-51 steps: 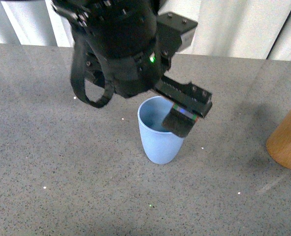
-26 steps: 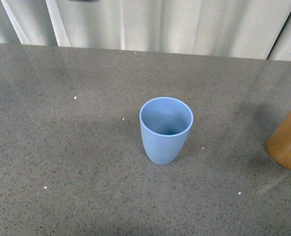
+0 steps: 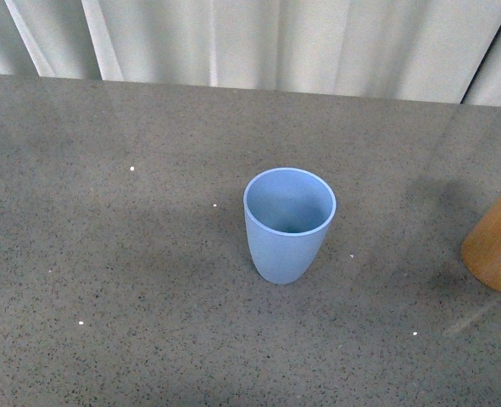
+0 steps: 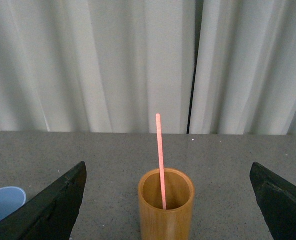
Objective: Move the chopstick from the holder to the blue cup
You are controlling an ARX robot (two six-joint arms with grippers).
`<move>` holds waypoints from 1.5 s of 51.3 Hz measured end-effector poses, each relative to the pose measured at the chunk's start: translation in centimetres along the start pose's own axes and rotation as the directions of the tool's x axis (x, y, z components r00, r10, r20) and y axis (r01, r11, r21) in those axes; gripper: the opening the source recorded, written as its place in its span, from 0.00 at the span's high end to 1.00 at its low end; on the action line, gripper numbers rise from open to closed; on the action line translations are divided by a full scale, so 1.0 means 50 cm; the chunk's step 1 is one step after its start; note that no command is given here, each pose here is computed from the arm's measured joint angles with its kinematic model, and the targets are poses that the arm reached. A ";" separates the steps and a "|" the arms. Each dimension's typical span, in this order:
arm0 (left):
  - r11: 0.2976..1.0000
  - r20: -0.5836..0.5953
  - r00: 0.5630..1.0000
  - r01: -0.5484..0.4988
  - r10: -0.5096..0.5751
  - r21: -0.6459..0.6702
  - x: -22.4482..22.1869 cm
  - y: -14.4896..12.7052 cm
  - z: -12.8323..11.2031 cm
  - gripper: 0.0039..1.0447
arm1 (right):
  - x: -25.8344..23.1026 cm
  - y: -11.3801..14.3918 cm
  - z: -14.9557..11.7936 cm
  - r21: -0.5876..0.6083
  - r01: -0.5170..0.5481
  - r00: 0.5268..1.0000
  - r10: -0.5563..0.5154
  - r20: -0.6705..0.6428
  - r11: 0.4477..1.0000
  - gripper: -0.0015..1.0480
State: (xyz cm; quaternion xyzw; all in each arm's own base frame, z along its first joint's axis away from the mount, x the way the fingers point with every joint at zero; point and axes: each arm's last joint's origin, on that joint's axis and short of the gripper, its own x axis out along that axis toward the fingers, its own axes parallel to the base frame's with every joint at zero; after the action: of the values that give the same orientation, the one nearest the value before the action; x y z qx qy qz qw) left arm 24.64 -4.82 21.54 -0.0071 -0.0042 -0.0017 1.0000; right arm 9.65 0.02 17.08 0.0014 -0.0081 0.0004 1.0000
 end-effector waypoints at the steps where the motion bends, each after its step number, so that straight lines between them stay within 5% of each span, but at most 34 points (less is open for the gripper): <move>1: 1.000 0.001 1.000 -0.002 0.002 0.000 -0.008 0.005 -0.003 0.63 | 0.000 0.000 0.000 0.000 0.000 1.000 0.000 0.000 1.000 0.10; 10: 1.000 -0.025 1.000 0.004 -0.004 0.008 -0.071 0.039 -0.042 0.97 | 0.000 0.000 0.000 0.000 0.000 1.000 0.000 0.000 1.000 0.10; 44: 1.000 -0.015 1.000 -0.004 0.004 0.010 -0.203 0.097 -0.099 0.97 | 0.000 0.000 0.000 0.000 0.000 1.000 0.000 0.000 1.000 0.10; 77: 1.000 0.012 1.000 -0.003 0.003 0.009 -0.253 0.096 -0.082 0.97 | 0.000 0.000 0.000 0.000 0.000 1.000 0.000 0.000 1.000 0.10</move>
State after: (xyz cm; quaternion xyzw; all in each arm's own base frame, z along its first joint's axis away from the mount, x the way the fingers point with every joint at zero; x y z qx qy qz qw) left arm 12.03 -0.02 17.29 -0.0024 -0.0100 -0.0002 0.9999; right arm 9.65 0.02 17.08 0.0016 -0.0081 0.0004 1.0000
